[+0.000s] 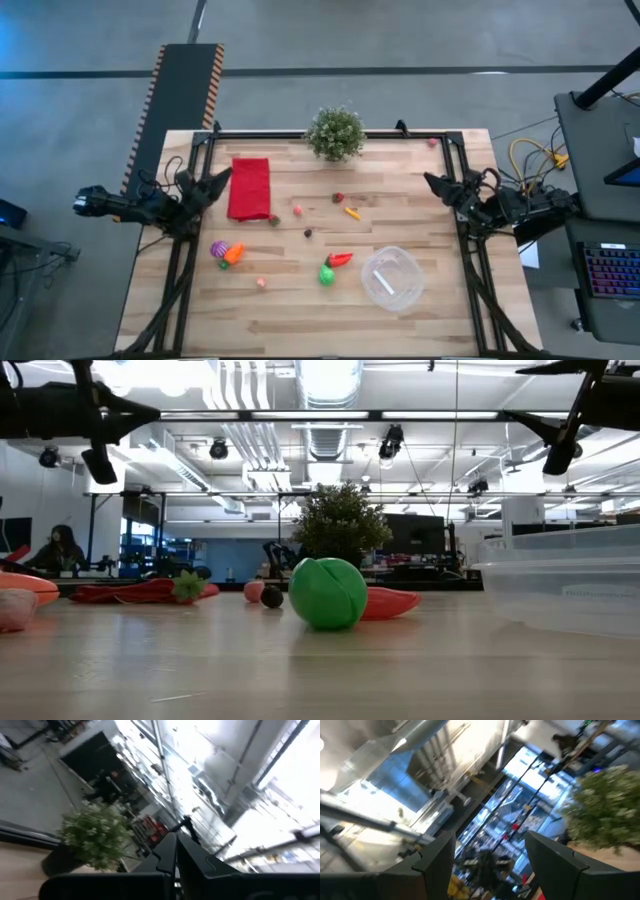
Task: Pick and placing Produce into tupperware
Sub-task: Put the top pink peach into the transparent bin
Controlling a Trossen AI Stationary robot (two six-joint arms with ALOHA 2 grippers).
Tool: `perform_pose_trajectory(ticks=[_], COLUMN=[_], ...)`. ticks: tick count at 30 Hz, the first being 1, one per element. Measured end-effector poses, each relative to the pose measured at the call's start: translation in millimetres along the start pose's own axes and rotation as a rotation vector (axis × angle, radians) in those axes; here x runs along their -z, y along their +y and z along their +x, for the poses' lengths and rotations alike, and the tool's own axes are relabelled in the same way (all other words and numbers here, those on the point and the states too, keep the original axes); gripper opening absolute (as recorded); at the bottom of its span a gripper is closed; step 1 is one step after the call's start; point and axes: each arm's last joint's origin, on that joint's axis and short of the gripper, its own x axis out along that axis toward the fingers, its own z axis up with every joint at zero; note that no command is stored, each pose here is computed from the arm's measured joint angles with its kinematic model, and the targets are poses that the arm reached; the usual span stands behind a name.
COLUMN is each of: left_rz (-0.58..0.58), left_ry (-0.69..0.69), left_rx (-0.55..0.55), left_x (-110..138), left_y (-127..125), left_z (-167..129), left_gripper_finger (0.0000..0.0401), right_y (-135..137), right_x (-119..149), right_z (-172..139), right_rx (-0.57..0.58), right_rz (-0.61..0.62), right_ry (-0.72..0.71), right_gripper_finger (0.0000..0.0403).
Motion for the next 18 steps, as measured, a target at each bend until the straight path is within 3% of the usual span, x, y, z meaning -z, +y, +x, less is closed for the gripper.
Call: perform_pose_trajectory(ticks=[5,8,12,18], left_rz=[0.006,0.064,0.110,0.166], left_ry=[0.067,0.068,0.076,0.159], left_rx=[0.095,0.096,0.099,0.174], left_x=[0.7,-2.4,-6.2,-8.0], left_y=[-5.4,-10.9,-21.7,-43.6], left_z=[1.3,4.1,10.7,24.5], left_gripper_finger=[0.0000,0.0000,0.0000,0.0000], right_y=[-0.8,-0.6,1.2,2.7], right_x=[-1.6,-1.6,-2.7,-2.9], right_z=[0.0,0.0,0.0,0.4], right_rx=[0.037,0.034,0.002,-0.024], right_rz=[0.023,0.016,0.102,0.109], right_ry=[-0.040,-0.038,-0.034,-0.025], right_gripper_finger=[0.0233,0.0233,0.0233,0.0233])
